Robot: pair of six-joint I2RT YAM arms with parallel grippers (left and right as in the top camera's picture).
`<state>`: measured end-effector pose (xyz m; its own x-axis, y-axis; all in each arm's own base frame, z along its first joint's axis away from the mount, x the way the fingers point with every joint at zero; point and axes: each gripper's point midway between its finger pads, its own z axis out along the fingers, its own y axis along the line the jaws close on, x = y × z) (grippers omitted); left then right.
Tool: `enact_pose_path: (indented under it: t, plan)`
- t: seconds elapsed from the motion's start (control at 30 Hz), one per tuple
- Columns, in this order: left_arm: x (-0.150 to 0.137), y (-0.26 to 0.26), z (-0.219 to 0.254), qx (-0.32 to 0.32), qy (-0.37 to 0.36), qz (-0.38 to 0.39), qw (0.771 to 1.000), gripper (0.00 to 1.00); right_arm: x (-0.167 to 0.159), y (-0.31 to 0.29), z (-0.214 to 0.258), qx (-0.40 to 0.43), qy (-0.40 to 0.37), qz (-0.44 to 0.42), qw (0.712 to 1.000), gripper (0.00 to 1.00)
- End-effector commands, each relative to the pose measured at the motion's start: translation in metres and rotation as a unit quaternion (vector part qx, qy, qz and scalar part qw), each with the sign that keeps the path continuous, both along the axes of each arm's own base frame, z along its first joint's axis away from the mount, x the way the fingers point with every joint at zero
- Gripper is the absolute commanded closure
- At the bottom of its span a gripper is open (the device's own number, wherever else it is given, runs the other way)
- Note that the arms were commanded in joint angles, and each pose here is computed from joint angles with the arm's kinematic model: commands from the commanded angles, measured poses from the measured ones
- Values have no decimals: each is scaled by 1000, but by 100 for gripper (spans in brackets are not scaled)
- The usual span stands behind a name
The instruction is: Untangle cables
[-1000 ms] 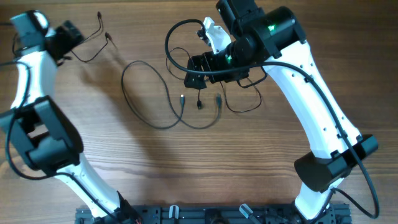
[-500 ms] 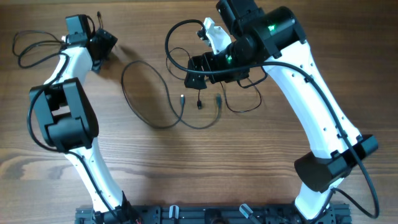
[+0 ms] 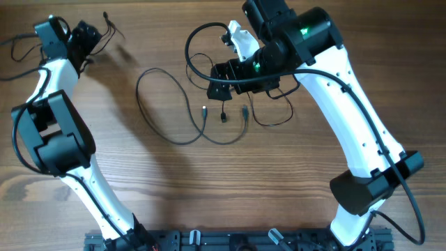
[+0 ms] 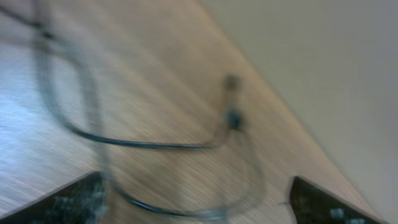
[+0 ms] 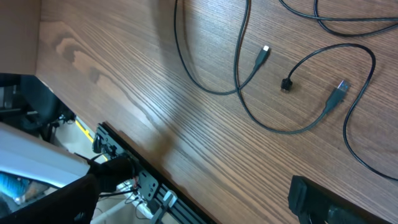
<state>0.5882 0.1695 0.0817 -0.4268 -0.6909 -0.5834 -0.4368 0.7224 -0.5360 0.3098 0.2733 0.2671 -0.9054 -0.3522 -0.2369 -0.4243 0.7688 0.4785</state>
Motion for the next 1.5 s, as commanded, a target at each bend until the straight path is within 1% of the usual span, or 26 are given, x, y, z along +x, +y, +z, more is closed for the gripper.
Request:
enact_pose_path:
  t: [0.0,0.03,0.07,0.13,0.2,0.23,0.3,0.33,0.37,0.4,0.5,0.57,0.6,0.67,0.7,0.8,0.83,0.97,1.07,1.17,1.23,1.27,1.3,1.37,1.4,1.47]
  plan:
    - [-1,-89,122,-47,-104,-170,979,0,3,-2,-6,-15,-10,2,1000,0]
    - [-17,-130,136,-93,-97,-233,963,0,9,-11,-10,-41,-12,-26,999,0]
    - [-31,-157,136,-126,-72,-265,953,0,16,-23,-15,-76,-13,-75,994,0]
    - [-57,-201,109,-165,12,-290,943,0,25,-41,-20,-121,-22,-130,984,0]
    - [-89,-245,78,-146,88,-348,922,0,33,-54,-22,-142,-29,-159,977,0]
    - [-107,-267,48,-98,157,-356,916,0,37,-65,-23,-148,-26,-172,974,0]
    - [-127,-279,14,-16,240,-337,910,0,41,-83,-24,-155,-15,-190,969,0]
    - [-138,-280,1,15,286,-297,911,0,42,-92,-25,-160,-7,-199,967,0]
    - [-142,-279,-4,28,303,-272,913,0,42,-99,-26,-164,-2,-205,965,0]
    - [-148,-276,-9,42,327,-220,918,0,43,-111,-27,-171,3,-204,964,0]
    - [-161,-275,-12,26,359,-177,916,0,44,-114,-27,-173,-3,-191,966,0]
    - [-155,-267,-13,43,350,-166,921,0,46,-114,-27,-172,-7,-189,967,0]
    - [-142,-256,-11,66,330,-147,930,0,48,-113,-26,-169,-11,-190,967,0]
    - [-128,-235,-7,98,308,-111,940,0,51,-112,-25,-166,-15,-191,967,0]
    - [-122,-218,-5,105,301,-71,945,0,51,-112,-25,-165,-16,-192,967,0]
    - [-118,-196,-13,66,304,4,951,0,56,-110,-24,-159,-25,-194,968,0]
    - [-116,-194,-20,59,304,14,951,0,58,-109,-23,-156,-29,-195,968,0]
    - [-95,-202,-47,44,288,10,956,0,67,-109,-21,-156,-49,-199,966,0]
    - [-91,-202,-57,44,286,11,957,4,72,-123,-22,-192,-69,-212,956,0]
    - [-90,-202,-68,45,293,11,955,7,74,-128,-22,-204,-75,-215,952,0]
    - [-92,-202,-76,46,301,11,952,19,75,-127,-21,-202,-77,-217,952,0]
    - [-93,-202,-79,46,305,10,951,30,79,-126,-20,-197,-83,-218,952,0]
    - [-95,-204,-84,46,310,8,950,33,84,-124,-18,-191,-93,-221,952,0]
    - [-95,-207,-85,47,310,5,950,33,91,-121,-15,-181,-106,-224,952,0]
    - [-94,-208,-85,47,308,4,950,39,94,-120,-14,-177,-112,-226,951,0]
    - [-94,-208,-85,47,308,4,950,60,101,-117,-10,-168,-125,-230,950,0]
